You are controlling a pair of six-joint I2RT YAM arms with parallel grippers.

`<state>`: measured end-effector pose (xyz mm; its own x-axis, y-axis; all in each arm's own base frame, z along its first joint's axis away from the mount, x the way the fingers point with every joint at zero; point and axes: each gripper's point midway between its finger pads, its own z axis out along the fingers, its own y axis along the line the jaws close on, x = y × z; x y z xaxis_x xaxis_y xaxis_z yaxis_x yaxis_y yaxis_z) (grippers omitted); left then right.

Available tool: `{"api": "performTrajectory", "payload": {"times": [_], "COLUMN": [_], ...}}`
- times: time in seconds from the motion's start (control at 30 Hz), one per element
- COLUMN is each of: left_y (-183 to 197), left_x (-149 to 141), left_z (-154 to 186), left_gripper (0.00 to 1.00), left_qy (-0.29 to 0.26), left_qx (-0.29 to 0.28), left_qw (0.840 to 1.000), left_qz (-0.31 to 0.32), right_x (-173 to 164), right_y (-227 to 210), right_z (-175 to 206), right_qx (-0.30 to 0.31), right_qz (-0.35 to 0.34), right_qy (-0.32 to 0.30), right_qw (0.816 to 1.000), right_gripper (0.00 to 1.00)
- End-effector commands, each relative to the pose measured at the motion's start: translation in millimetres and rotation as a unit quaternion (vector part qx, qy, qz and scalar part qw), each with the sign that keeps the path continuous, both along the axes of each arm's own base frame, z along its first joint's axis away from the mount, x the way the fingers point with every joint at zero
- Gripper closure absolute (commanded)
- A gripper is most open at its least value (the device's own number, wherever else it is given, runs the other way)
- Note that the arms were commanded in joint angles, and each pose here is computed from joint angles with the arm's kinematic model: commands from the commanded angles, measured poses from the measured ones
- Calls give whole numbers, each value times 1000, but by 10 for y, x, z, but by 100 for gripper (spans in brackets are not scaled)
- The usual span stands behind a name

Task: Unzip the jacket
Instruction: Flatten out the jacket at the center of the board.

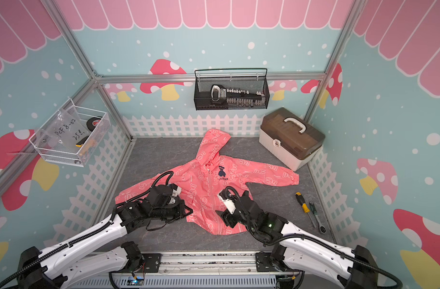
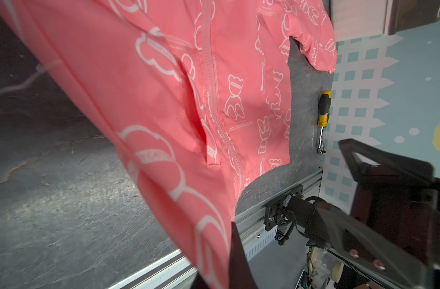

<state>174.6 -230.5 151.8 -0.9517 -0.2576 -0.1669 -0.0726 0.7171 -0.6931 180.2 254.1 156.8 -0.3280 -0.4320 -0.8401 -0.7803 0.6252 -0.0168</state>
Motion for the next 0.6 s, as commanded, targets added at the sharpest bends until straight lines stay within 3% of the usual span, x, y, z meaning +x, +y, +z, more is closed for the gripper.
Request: {"api": "performTrajectory", "payload": {"times": [0.0,0.2,0.4,0.57], "left_y": [60,275,400,431], "left_x": [-40,-181,-218,-218], "left_z": [148,0,-3,22], "left_gripper": [100,100,100,100], "left_qy": [7,36,39,40], "left_qx": [-5,9,-17,-29], "left_qw": [1000,998,995,994], "left_qz": [19,49,90,101], "right_x": [116,-33,-365,-469], "right_y": [166,463,662,853], "right_z": [95,53,217,123], "right_qx": [-12,-39,-13,-50], "right_qz": [-11,31,95,100], "right_qy": [-54,-79,-154,-195], "right_qw": [998,996,983,974], "right_gripper": [35,41,34,25]}}
